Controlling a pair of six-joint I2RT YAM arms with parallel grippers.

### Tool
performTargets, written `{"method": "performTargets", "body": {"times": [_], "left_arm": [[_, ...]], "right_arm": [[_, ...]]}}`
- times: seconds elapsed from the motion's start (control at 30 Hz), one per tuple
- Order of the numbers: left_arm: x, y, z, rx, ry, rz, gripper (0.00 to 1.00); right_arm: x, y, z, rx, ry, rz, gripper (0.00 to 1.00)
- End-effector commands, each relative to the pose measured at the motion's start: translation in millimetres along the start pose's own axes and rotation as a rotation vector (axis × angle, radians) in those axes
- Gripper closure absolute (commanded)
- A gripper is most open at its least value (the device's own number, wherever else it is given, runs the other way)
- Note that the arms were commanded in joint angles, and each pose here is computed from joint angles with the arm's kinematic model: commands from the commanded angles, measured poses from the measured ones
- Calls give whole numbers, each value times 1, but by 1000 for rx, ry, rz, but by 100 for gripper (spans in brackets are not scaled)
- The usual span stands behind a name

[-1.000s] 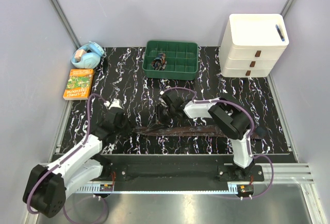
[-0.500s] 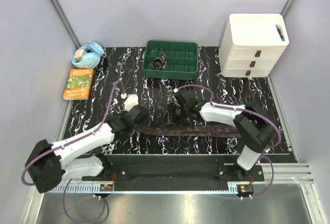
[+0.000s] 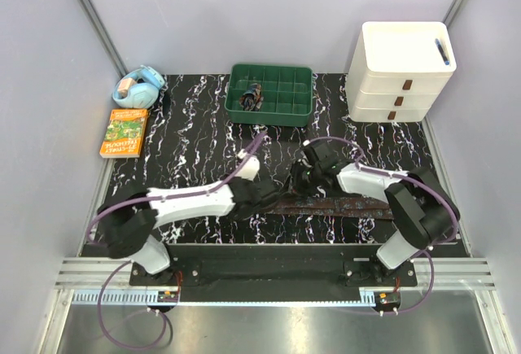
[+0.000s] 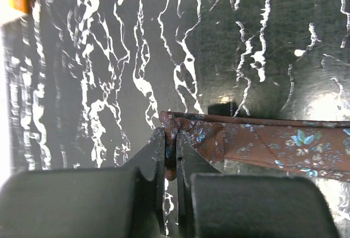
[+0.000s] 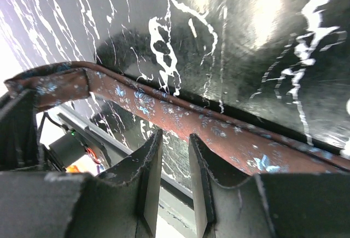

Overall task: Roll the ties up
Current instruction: Roll the tie at the center of the board.

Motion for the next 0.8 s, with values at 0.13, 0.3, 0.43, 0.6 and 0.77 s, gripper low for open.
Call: {"method": "performTargets", "body": {"times": [0.13, 0.3, 0.43, 0.6, 0.77], "left_arm": [[-29, -12, -14, -165, 245, -149, 100], [-57, -11, 1, -178, 369, -157, 100], [-70, -11, 10, -176, 403, -148, 100], [-80, -10, 19, -149, 397, -129, 100], [-94, -8, 23, -132, 402, -109, 100]], "right_arm": [[-6, -24, -15, -62, -4, -44, 68], [-17, -35, -21, -88, 18, -46, 68], [-26, -45, -24, -104, 29, -45, 68], [-34, -57, -30, -127, 47, -45, 68], [-29, -62, -37, -138, 39, -59, 69]]}}
Point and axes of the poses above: each gripper's point midway between its finger pads, its own y axis out along the fingers, its own x axis along the line the jaws close on, z = x × y, the point moved 3 cm from there along -y, back along the fingers, and after that the axes turned 12 degrees about -y, right-handed, at the moved point
